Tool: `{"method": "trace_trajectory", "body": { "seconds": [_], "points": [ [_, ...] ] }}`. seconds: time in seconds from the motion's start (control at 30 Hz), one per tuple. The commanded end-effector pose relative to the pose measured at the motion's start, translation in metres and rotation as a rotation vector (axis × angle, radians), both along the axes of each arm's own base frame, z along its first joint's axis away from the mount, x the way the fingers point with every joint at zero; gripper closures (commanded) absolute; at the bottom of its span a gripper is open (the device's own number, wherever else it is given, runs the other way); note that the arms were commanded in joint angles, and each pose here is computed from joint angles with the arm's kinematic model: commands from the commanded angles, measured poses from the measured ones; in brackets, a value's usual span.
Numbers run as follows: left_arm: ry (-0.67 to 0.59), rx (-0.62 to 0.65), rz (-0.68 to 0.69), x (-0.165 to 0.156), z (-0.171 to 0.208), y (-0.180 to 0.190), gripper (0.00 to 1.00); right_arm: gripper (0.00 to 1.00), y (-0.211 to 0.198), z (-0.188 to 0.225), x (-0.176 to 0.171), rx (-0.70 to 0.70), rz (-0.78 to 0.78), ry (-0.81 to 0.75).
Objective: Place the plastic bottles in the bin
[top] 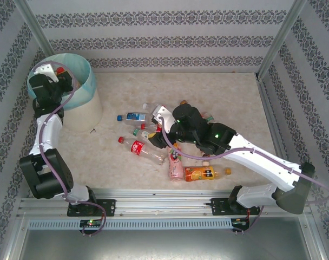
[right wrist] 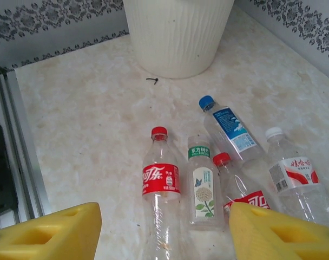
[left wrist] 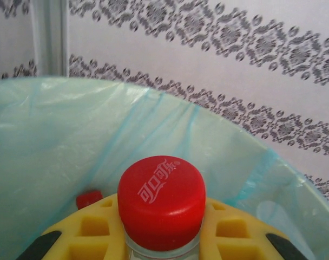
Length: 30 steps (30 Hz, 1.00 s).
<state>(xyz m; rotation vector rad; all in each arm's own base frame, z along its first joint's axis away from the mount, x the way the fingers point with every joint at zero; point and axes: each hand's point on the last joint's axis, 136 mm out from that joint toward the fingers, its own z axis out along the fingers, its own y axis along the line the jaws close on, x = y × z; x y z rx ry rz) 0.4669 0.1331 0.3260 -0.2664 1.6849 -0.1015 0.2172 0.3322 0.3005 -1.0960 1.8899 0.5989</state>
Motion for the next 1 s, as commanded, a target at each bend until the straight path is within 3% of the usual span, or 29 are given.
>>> {"method": "trace_trajectory", "body": {
  "seconds": [0.0,0.3,0.6,0.7,0.83,0.87,0.93,0.97],
  "points": [
    [-0.038,0.114,-0.091,0.009,-0.003,-0.023,1.0,0.36,0.011,0.012,0.001,0.019,-0.013,-0.001],
    [0.167,0.258,-0.082,0.018,-0.063,-0.045,1.0,0.34,0.023,0.006,-0.009,-0.014,0.002,-0.019],
    [0.285,0.198,-0.011,0.014,-0.08,-0.034,1.0,0.33,0.027,-0.007,-0.01,-0.081,0.036,-0.007],
    [0.284,0.187,0.032,0.012,-0.077,-0.028,0.95,0.33,0.03,-0.016,-0.011,-0.081,0.034,0.02],
    [0.274,0.14,0.027,0.013,-0.069,-0.031,0.82,0.32,0.037,-0.027,-0.007,-0.1,0.036,0.03],
    [0.267,0.131,0.019,0.014,-0.066,-0.033,0.76,0.32,0.039,-0.028,-0.005,-0.112,0.037,0.029],
    [0.247,0.111,0.005,0.013,-0.058,-0.037,0.51,0.32,0.042,-0.027,0.0,-0.129,0.034,0.017],
    [0.234,0.104,0.0,0.013,-0.053,-0.038,0.49,0.32,0.042,-0.025,0.001,-0.129,0.032,0.011]
  ]
}}
